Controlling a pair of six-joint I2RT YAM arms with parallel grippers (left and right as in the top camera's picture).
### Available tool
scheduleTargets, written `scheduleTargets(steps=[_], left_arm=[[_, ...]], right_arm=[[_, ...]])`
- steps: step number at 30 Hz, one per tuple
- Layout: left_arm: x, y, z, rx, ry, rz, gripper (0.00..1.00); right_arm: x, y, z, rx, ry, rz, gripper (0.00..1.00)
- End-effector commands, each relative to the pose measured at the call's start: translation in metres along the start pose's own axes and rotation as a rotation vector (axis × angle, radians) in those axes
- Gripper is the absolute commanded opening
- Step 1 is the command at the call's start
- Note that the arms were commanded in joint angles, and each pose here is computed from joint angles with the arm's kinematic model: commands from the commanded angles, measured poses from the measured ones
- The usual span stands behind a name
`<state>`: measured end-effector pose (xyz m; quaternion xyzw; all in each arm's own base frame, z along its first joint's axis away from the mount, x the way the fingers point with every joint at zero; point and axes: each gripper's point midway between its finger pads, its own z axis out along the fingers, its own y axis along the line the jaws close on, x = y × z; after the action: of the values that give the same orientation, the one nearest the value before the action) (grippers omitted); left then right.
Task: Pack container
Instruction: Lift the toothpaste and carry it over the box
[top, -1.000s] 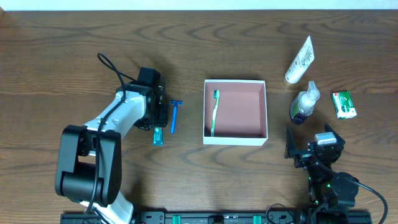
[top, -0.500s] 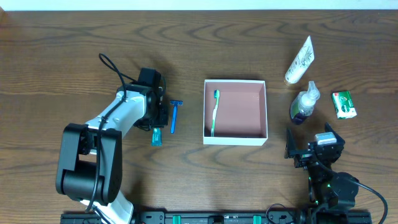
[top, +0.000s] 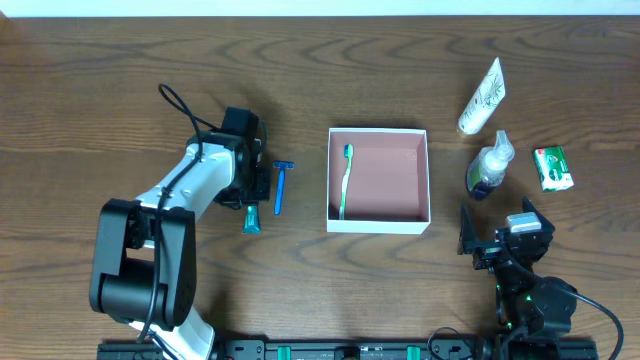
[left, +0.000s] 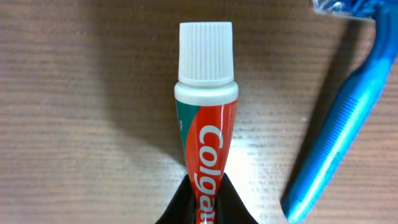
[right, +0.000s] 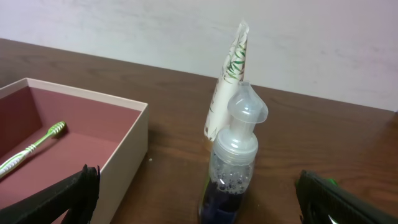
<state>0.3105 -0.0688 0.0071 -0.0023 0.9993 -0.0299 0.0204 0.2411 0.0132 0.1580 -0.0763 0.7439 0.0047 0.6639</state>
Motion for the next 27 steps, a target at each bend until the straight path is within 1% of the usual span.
scheduleTargets(steps=[1, 5, 9, 11, 16, 21, 27], left_arm=[[-0.024, -0.007, -0.028, 0.025, -0.069, 0.005, 0.06], [-0.038, -0.015, -0.069, 0.056, -0.144, 0.011, 0.06], [-0.046, -0.039, -0.122, 0.185, -0.243, 0.037, 0.06], [-0.044, -0.055, -0.149, 0.262, -0.303, 0.069, 0.06], [-0.026, -0.090, -0.194, 0.332, -0.411, 0.178, 0.06], [-0.006, -0.136, -0.206, 0.389, -0.436, 0.293, 0.06], [-0.002, -0.179, -0.186, 0.422, -0.398, 0.354, 0.06]], right_arm=[[0.001, 0.003, 0.000, -0.012, -0.002, -0.013, 0.99], [0.001, 0.003, 0.000, -0.012, -0.002, -0.013, 0.99], [0.001, 0.003, 0.000, -0.012, -0.002, -0.013, 0.99], [0.001, 0.003, 0.000, -0.012, -0.002, -0.013, 0.99], [0.001, 0.003, 0.000, -0.012, -0.002, -0.013, 0.99], [0.001, 0.003, 0.000, -0.012, -0.002, -0.013, 0.99], [0.001, 0.003, 0.000, -0.012, -0.002, -0.013, 0.99]])
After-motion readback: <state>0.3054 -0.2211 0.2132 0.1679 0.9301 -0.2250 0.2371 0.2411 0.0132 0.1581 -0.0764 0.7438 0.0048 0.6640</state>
